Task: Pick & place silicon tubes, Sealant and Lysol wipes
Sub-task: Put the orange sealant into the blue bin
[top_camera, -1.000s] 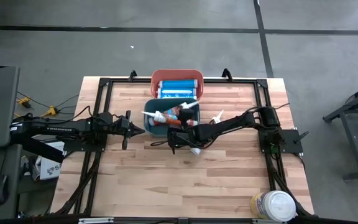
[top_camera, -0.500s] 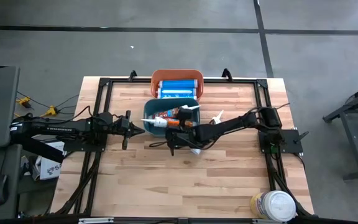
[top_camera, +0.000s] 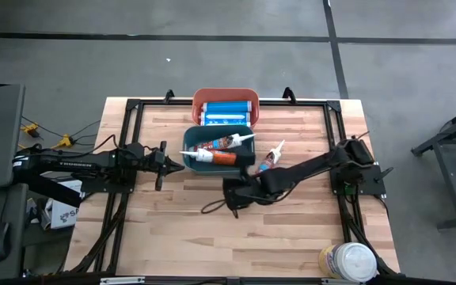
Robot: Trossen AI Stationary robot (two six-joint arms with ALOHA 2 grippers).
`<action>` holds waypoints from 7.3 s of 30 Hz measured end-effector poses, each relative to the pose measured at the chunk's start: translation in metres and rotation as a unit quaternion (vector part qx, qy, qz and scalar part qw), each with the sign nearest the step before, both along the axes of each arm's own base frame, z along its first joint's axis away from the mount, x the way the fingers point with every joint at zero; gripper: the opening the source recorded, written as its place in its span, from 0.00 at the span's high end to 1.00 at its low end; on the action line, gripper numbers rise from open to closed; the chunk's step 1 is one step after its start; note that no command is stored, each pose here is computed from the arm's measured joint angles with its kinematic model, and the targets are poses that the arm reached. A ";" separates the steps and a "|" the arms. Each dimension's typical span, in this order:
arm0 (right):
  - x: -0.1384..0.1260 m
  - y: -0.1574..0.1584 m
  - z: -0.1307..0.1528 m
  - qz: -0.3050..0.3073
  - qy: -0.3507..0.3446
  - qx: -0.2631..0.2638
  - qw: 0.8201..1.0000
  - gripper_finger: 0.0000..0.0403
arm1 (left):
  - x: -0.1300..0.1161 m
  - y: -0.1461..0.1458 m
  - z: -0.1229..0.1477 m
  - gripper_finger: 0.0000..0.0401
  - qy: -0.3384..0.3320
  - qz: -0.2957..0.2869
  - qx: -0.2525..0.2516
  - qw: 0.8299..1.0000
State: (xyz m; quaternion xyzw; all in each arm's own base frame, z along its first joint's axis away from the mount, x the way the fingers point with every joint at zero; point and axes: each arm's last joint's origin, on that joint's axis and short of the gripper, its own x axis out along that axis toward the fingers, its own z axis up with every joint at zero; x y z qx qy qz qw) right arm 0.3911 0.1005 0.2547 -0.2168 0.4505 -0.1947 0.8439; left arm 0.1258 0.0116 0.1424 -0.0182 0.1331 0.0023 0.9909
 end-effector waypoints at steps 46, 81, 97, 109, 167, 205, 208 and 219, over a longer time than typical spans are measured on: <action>-0.112 -0.003 -0.056 0.135 0.169 0.110 0.970 0.20 | -0.001 0.000 -0.002 1.00 0.010 0.001 -0.001 1.000; -0.108 -0.063 -0.076 0.216 0.229 0.020 0.949 0.20 | -0.001 0.000 -0.002 1.00 0.010 0.001 -0.001 1.000; -0.118 -0.069 -0.103 0.238 0.242 -0.072 0.938 0.20 | 0.000 0.000 -0.002 1.00 0.010 0.001 -0.001 1.000; -0.115 -0.085 -0.104 0.225 0.228 -0.047 0.946 0.20 | 0.000 0.000 -0.002 1.00 0.009 0.001 -0.001 1.000; -0.116 -0.018 -0.135 0.084 0.147 0.293 0.941 0.20 | 0.000 0.000 -0.002 1.00 0.010 0.001 -0.001 1.000; -0.118 -0.016 -0.136 0.056 0.151 0.288 0.944 0.50 | -0.001 0.000 -0.002 1.00 0.009 0.001 -0.001 1.000; -0.114 -0.015 -0.131 0.055 0.154 0.288 0.944 0.50 | -0.001 0.000 -0.002 1.00 0.010 0.001 -0.001 1.000; -0.100 -0.012 -0.093 0.046 0.213 0.256 0.942 0.51 | -0.001 0.000 -0.002 1.00 0.010 0.001 -0.001 1.000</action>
